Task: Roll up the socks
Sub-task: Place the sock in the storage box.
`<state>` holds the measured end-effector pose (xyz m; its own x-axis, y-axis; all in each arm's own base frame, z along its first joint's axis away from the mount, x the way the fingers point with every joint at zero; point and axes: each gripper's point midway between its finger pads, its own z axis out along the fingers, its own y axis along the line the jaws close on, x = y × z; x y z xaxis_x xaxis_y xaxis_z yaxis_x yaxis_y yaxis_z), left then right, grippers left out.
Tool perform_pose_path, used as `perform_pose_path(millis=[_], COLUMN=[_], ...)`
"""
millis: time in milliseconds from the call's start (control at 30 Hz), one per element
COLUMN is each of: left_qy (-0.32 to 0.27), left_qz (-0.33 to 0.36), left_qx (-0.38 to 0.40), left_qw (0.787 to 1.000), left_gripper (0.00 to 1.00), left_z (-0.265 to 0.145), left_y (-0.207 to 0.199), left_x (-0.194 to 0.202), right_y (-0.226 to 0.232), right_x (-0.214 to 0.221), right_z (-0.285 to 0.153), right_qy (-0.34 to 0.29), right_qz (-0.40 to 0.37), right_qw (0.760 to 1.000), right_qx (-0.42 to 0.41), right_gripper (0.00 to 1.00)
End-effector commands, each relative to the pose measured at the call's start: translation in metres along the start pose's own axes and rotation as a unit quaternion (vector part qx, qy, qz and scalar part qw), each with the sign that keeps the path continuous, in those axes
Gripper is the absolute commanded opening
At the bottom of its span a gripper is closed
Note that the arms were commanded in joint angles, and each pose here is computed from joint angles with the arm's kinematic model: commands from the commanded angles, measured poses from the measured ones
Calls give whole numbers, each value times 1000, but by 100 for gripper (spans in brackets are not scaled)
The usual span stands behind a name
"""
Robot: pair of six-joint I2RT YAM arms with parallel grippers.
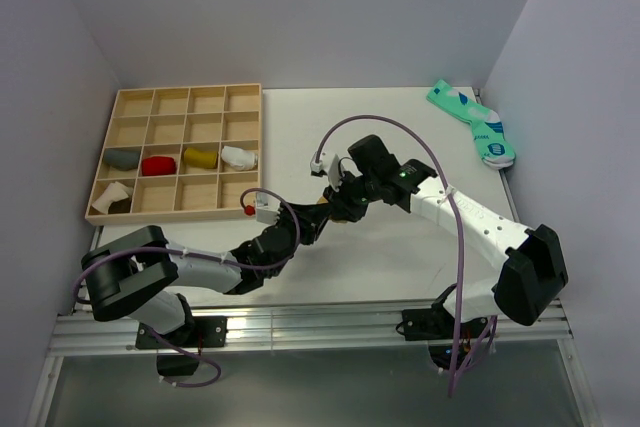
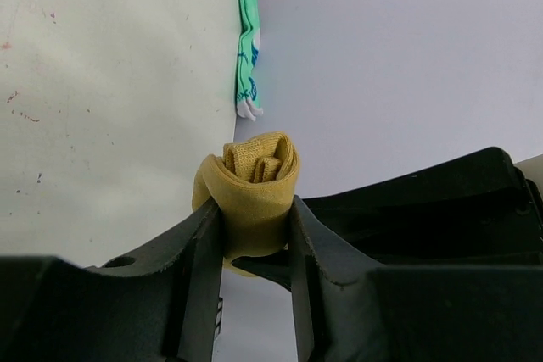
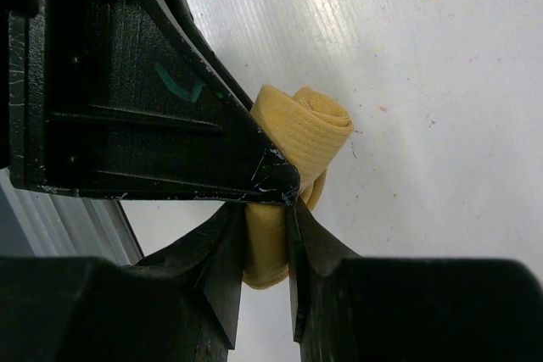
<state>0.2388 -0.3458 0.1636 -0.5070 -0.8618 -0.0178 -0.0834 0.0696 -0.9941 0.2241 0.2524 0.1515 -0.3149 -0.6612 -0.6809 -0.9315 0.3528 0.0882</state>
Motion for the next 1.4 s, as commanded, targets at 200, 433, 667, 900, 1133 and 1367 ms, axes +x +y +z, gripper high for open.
perform_pose_path(millis=[200, 433, 667, 900, 1133, 1367], left_qy=[8, 5, -4, -23, -38, -180], left_qz=[8, 38, 71, 85, 126, 169], left_qx=[45, 38, 30, 29, 5, -59], left_qw=[999, 999, 997, 996, 991, 967], left_gripper=[5, 0, 0, 0, 0, 0], left_z=[2, 0, -2, -10, -41, -71], left_y=[-29, -27, -31, -39, -35, -35], left_x=[0, -4, -15, -32, -83, -216], right_y=[34, 31, 25, 23, 1, -32], right_x=[-8, -9, 1, 8, 18, 15], right_z=[-2, -12, -25, -36, -56, -70], right_qy=[-6, -7, 6, 7, 9, -4], right_qz=[-10, -11, -15, -16, -6, 8], right_qw=[997, 998, 1000, 1000, 999, 998], right_qx=[-80, -63, -24, 1, 42, 59], right_gripper=[5, 28, 51, 56, 58, 58])
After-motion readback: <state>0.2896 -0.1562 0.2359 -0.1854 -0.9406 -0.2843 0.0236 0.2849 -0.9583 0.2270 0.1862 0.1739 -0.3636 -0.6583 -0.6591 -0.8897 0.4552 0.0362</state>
